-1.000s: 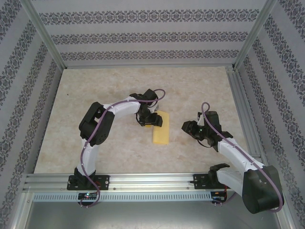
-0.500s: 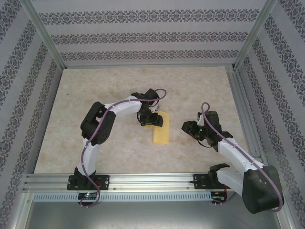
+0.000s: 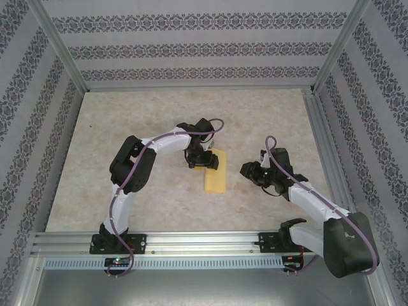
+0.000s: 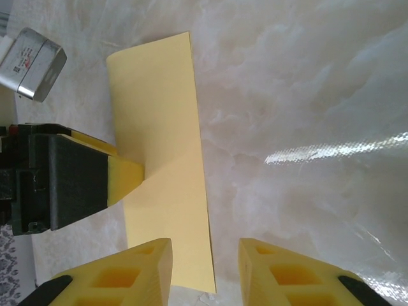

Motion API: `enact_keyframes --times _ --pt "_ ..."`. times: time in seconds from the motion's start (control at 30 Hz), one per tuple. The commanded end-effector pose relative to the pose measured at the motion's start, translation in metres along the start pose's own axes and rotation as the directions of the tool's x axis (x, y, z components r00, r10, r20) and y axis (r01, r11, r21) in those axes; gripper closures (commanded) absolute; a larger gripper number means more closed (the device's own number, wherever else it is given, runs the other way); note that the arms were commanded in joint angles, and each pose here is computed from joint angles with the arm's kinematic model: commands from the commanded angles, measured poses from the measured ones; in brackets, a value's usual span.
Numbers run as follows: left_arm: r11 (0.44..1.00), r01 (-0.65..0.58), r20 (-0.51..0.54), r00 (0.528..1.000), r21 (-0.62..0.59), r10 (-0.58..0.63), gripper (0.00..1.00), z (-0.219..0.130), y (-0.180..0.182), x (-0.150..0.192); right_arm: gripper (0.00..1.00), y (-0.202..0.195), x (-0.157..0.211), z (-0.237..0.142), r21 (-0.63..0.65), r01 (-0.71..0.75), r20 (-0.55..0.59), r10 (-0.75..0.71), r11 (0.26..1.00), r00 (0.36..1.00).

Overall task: Fold a paper plane with a square sheet of paper (fold left side to right side)
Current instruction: Hold the square sheet of paper at the center of the table.

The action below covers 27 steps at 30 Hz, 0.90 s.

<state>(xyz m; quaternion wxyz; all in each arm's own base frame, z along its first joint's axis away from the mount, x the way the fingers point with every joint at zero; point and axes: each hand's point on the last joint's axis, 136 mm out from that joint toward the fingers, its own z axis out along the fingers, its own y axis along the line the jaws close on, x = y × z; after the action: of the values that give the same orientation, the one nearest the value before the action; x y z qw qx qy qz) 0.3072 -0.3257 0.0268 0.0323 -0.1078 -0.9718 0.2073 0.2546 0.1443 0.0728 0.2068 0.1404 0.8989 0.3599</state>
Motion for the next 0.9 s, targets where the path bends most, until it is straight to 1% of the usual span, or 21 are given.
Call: enact_keyframes --times 0.0,0.37,0.87 --pt "0.998 -0.057 -0.026 0.998 -0.005 0.057 0.35 0.03 -0.002 0.002 0.67 0.005 0.0 0.003 -0.025 0.007 0.003 -0.007 1.0 1.0" --pt "0.998 -0.055 -0.026 0.998 -0.01 0.054 0.35 0.031 -0.001 0.002 0.67 0.009 0.005 0.009 -0.028 0.013 -0.015 -0.013 1.0 1.0" --pt "0.999 -0.052 -0.027 0.998 -0.016 0.051 0.35 0.032 0.001 0.003 0.79 0.033 0.027 0.046 -0.069 0.028 -0.089 -0.034 0.997 0.995"
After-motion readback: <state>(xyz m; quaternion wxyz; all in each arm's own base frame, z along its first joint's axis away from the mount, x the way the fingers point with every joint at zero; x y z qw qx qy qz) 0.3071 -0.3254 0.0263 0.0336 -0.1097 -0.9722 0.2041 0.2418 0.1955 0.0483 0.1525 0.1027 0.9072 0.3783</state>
